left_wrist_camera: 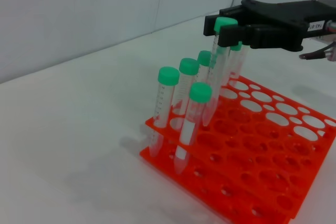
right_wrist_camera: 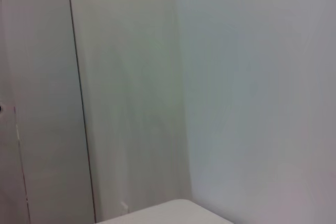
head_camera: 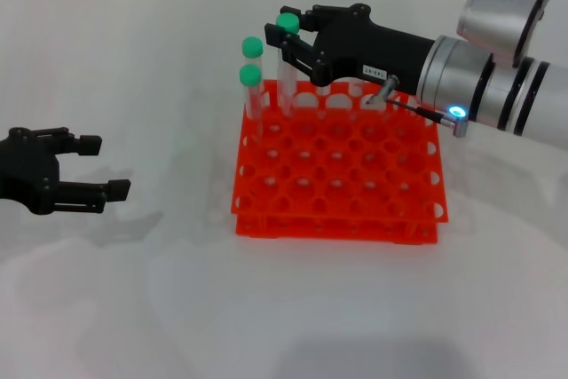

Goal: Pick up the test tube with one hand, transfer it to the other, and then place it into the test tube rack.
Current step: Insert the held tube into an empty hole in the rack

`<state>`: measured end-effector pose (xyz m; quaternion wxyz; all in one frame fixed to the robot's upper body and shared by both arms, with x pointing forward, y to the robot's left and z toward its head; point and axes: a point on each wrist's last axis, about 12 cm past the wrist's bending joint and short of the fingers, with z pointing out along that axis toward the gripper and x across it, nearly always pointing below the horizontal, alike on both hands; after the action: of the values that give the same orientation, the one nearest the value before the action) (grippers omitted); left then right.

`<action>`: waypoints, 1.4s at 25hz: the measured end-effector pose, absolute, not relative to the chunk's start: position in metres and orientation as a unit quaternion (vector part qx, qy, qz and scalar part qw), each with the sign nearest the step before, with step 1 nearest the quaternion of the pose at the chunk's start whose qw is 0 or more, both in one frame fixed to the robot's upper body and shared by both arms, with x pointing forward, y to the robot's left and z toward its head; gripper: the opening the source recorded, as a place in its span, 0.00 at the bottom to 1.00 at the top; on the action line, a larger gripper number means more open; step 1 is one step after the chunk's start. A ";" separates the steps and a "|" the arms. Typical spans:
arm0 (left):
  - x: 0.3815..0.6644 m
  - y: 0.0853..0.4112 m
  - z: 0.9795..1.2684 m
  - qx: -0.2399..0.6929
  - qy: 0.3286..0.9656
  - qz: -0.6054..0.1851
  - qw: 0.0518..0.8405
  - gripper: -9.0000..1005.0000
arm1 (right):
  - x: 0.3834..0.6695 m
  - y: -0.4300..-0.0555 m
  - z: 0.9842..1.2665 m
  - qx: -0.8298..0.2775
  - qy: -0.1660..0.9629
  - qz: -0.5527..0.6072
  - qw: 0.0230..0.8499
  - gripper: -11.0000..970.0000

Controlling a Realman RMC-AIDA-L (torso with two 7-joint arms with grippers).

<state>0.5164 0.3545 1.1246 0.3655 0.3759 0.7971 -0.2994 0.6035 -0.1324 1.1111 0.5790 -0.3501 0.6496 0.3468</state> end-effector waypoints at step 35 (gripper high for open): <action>0.521 0.348 1.117 0.384 0.803 -0.301 0.343 0.86 | 0.599 -0.132 1.101 -0.366 0.659 0.333 0.567 0.28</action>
<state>0.5208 0.3479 1.1170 0.3433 0.3837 0.8028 -0.3007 0.5992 -0.1319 1.1009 0.5669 -0.3658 0.6589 0.3326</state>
